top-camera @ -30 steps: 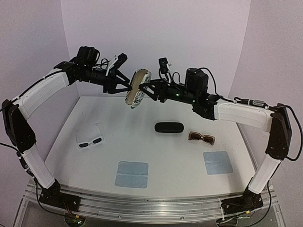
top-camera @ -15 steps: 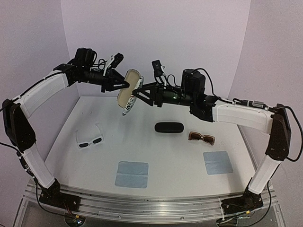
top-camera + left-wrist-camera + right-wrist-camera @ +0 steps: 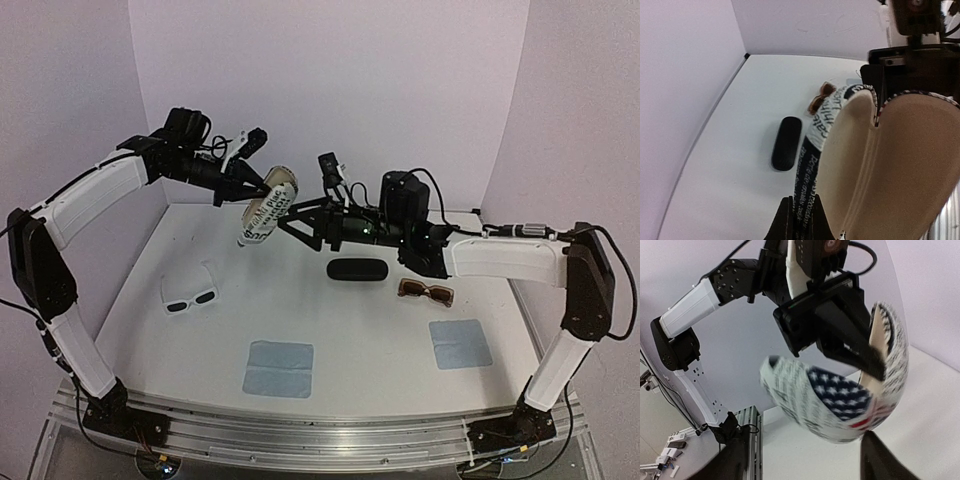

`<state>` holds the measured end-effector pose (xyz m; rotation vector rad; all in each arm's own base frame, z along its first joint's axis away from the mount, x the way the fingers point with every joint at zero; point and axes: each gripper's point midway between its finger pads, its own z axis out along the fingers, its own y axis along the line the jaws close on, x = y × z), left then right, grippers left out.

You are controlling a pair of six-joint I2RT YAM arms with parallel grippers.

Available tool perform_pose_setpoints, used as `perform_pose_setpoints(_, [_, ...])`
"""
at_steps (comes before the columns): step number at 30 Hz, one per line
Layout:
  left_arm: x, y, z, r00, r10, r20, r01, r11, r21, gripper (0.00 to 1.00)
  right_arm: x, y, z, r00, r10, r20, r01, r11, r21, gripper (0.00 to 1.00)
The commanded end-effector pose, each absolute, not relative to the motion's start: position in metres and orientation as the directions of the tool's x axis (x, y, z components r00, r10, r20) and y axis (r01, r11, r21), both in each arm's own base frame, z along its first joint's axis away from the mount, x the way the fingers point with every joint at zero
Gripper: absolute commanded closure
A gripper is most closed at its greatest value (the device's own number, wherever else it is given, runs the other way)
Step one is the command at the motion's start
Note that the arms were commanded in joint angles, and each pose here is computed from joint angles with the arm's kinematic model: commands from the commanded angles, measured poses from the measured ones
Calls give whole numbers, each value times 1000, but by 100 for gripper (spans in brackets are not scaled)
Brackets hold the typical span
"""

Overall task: Organize the sunglasses
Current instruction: Place the sunglasses case at the center of the board.

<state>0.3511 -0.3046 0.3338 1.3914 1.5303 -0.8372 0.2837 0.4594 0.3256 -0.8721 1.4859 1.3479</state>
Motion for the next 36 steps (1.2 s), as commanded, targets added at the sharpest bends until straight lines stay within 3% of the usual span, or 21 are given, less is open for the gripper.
perform_pose_setpoints(1, [392,-285,317,199,593,-780,901,203,384,100,276,451,301,-412,62,-909,-894,165,416,13])
perform_pose_setpoints(2, [394,-283,308,209,633,-745,889,195,414,100,280,444,292,-420,64,-905,-882,206,424,4])
perform_pose_setpoints(3, [395,-281,298,211,669,-712,879,189,437,100,285,436,288,-422,72,-904,-871,242,426,3])
perform_pose_setpoints(14, [398,-300,192,200,903,-379,778,89,622,100,313,345,264,-391,193,-900,-689,587,425,2])
perform_pose_setpoints(24, [421,-332,130,7,962,-272,714,186,675,100,312,334,271,-349,204,-915,-678,619,397,2])
perform_pose_setpoints(36, [419,-347,92,85,972,-219,701,98,706,100,312,338,272,-346,193,-918,-694,607,388,2])
